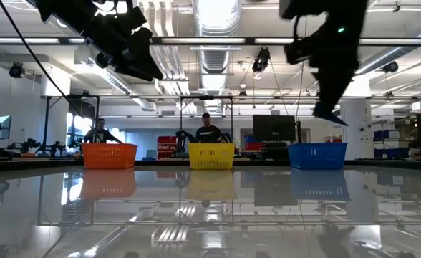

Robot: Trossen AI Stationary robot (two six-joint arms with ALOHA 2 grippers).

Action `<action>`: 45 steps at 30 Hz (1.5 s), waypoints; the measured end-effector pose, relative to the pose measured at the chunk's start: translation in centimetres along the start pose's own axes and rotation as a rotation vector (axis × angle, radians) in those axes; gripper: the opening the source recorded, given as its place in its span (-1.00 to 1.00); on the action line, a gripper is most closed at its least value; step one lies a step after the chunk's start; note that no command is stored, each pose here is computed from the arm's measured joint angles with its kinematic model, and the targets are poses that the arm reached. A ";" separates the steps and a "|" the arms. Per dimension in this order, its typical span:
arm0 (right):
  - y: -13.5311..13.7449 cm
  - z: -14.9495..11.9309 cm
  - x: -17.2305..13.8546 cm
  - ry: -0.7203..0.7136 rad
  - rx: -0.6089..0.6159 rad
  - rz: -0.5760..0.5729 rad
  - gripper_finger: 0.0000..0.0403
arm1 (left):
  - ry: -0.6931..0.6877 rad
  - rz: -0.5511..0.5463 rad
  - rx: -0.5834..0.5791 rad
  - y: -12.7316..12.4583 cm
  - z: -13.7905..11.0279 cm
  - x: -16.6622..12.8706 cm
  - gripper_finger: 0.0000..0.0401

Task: Sort & place blocks by color
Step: Put the blue block into the blue bin, then put the light blue block into the yellow bin

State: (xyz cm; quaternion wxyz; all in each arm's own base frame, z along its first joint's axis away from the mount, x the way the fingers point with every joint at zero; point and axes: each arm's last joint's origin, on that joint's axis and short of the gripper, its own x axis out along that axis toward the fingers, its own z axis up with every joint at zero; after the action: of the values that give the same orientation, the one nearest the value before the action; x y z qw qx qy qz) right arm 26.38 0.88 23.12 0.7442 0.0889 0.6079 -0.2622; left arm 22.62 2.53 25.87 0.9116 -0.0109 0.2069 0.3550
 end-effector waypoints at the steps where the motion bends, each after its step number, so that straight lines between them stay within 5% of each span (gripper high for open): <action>1: -1.6 0.8 0.1 0.013 0.049 -0.014 -0.41 | 0.002 0.000 0.000 0.0 0.0 0.0 0.09; 9: -14.3 2.9 2.8 0.142 0.400 0.014 -0.41 | 0.005 0.001 0.004 0.0 -0.1 0.0 0.09; 15: -19.2 1.9 4.6 0.158 0.522 0.038 -0.41 | 0.003 0.001 0.027 0.0 -0.1 0.0 0.09; 28: -20.1 3.8 5.8 0.007 0.589 0.068 -0.41 | -0.030 -0.004 0.035 -0.1 0.3 0.0 0.09; 36: -20.4 3.8 6.3 0.023 0.613 0.017 0.00 | -0.030 -0.004 0.033 -0.1 0.3 0.0 0.09; 45: -18.5 2.9 3.4 0.060 0.600 0.102 -0.02 | -0.029 -0.004 0.023 -0.1 0.3 0.0 0.09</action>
State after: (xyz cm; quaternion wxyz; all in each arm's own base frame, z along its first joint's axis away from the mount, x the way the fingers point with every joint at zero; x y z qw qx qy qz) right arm 20.05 -17.02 24.07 0.6784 0.3430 0.5199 -0.3896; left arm 22.80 2.54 26.12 0.9153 0.0044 0.1976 0.3508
